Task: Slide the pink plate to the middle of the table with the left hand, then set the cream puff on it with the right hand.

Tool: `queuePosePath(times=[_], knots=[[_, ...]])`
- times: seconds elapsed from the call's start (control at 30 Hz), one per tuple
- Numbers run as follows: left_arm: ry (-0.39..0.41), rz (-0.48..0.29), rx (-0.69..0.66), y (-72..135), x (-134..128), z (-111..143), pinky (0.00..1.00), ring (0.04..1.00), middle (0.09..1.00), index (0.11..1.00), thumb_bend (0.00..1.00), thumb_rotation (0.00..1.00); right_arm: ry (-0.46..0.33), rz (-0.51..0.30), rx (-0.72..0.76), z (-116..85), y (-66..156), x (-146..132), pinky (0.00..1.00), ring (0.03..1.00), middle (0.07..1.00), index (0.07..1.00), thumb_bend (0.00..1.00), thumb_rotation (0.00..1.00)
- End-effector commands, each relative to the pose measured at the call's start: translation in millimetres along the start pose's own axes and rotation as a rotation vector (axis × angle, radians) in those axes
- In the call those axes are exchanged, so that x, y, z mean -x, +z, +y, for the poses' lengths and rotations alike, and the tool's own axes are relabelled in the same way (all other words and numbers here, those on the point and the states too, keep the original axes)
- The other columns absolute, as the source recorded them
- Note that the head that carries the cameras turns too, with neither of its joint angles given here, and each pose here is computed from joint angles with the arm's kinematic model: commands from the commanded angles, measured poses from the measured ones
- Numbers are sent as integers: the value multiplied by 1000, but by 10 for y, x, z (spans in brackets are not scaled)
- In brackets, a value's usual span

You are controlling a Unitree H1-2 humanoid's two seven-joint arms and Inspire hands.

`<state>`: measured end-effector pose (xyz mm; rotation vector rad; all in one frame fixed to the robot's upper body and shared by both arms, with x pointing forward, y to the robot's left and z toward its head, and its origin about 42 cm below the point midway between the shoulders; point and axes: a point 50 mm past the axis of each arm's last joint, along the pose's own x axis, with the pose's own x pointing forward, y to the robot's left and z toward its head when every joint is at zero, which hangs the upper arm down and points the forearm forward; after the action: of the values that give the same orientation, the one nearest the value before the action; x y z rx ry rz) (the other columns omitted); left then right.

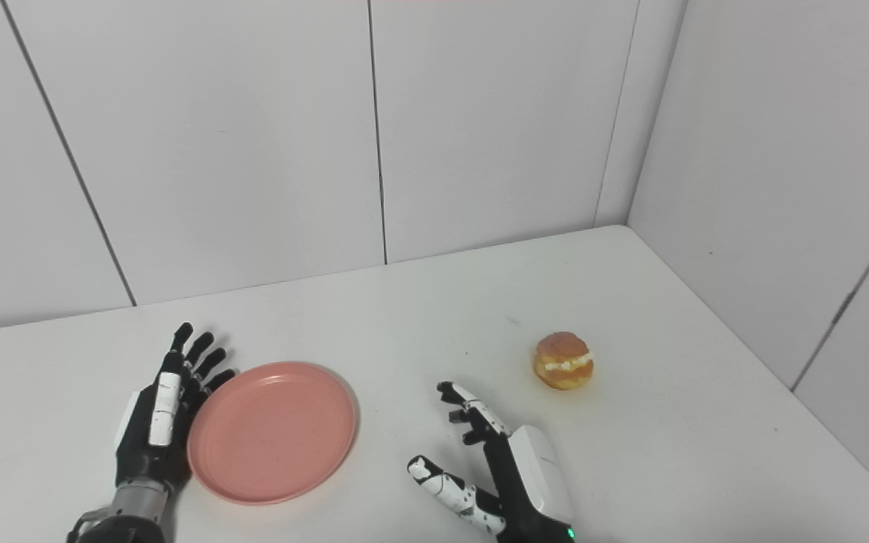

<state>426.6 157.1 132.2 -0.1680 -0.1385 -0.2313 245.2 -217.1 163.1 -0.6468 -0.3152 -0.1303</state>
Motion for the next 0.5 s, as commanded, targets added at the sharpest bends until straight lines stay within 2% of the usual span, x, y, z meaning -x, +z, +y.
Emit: queuePosePath(times=[0.0,0.13,0.2,0.3,0.47], knots=[[7,58,45,-260,178,-81,821,904,936,1000,1000,835,-35,-57,32,-143,145,-102,618,746,806,843,793,986],[2,61,38,-296,199,-67,823,909,937,1000,1000,839,-51,-103,35,-316,212,-205,644,761,812,842,870,933],[4,67,37,-313,209,-64,813,907,938,1000,1000,839,-48,-129,42,-419,262,-273,631,780,837,861,915,835],[8,72,36,-333,209,-60,809,904,931,1000,1000,840,-41,-163,87,-537,323,-360,631,791,855,873,928,743],[12,78,37,-338,205,-64,805,903,924,1000,1000,842,-41,-213,169,-722,408,-512,645,795,857,876,971,662]])
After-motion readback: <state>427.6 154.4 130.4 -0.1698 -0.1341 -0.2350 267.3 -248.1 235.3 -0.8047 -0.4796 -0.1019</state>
